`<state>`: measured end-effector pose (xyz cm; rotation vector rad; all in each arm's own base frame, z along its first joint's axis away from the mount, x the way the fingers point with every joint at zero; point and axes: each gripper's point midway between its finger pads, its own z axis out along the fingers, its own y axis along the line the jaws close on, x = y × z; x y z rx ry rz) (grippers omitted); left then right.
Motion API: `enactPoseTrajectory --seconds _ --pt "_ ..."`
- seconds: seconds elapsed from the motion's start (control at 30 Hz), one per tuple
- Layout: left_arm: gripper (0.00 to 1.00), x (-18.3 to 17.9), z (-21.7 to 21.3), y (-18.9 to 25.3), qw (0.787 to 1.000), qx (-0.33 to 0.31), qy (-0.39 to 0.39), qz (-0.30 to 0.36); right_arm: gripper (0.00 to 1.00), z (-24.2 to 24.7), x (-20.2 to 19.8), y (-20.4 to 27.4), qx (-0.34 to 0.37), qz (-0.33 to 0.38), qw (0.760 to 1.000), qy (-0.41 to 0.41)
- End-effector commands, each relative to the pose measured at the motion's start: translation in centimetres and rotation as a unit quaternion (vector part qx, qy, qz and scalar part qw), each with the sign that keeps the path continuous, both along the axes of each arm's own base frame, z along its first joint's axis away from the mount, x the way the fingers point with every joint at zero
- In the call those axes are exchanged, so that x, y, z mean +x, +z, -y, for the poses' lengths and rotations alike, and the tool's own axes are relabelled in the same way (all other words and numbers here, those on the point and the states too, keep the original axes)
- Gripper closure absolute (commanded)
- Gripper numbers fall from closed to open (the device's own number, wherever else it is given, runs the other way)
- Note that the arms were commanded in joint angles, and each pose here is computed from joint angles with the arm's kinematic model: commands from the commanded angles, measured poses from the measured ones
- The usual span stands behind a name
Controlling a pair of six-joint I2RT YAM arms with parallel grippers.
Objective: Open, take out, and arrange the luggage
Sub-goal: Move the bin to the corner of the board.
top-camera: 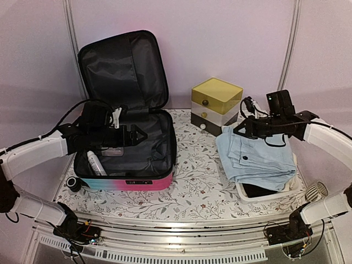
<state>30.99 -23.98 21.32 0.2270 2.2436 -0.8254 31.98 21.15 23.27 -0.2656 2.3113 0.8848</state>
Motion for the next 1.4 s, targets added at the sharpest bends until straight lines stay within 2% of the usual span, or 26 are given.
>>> enactPoseTrajectory --seconds 0.0,0.13,0.33,0.53,0.7,0.83,0.9,0.97,1.03,1.1,1.17,1.23,1.37 --pt "0.04 -0.4 0.0 1.4 1.000 0.001 -0.005 0.020 0.97 -1.9 -2.9 -2.8 -0.093 -0.043 0.995 -0.021" --pt "0.04 -0.5 -0.1 1.4 1.000 0.004 -0.005 0.021 0.97 -4.0 -4.9 -7.1 -0.154 -0.085 0.984 -0.003" --pt "0.04 -0.5 -0.4 1.6 1.000 0.008 -0.001 0.026 0.98 -3.3 -5.1 -12.3 -0.219 -0.121 0.968 -0.009" --pt "0.04 -0.7 -0.8 1.5 1.000 0.013 0.004 0.028 0.98 3.5 -3.7 -16.4 -0.302 -0.152 0.935 -0.103" --pt "0.04 -0.6 -1.1 1.4 0.999 0.020 0.007 0.031 0.98 11.8 -1.1 -15.0 -0.342 -0.140 0.898 -0.239" --pt "0.04 -0.4 -1.1 1.8 0.999 0.023 0.008 0.033 0.98 14.6 0.0 -12.7 -0.369 -0.113 0.874 -0.293" --pt "0.04 -0.4 -1.2 1.8 0.999 0.025 0.009 0.034 0.98 14.0 0.8 -11.9 -0.362 -0.103 0.881 -0.286" --pt "0.04 -0.4 -1.2 1.7 0.999 0.026 0.010 0.036 0.96 11.9 1.8 -11.0 -0.339 -0.087 0.904 -0.244" --pt "0.03 -0.3 -1.3 1.6 0.999 0.029 0.012 0.037 0.87 8.5 3.0 -9.4 -0.320 -0.046 0.929 -0.178" --pt "0.03 -0.1 -1.5 1.7 0.998 0.032 0.016 0.042 0.76 5.3 3.9 -7.9 -0.316 -0.004 0.939 -0.136" --pt "0.03 0.0 -1.6 1.9 0.998 0.037 0.018 0.047 0.72 2.0 4.9 -7.2 -0.325 0.028 0.940 -0.098" --pt "0.03 0.3 -2.0 2.0 0.997 0.044 0.026 0.052 0.72 -0.6 5.7 -6.9 -0.343 0.055 0.935 -0.073" --pt "0.02 0.4 -2.9 2.2 0.996 0.060 0.037 0.058 0.72 -3.4 7.8 -7.0 -0.409 0.112 0.905 -0.030"
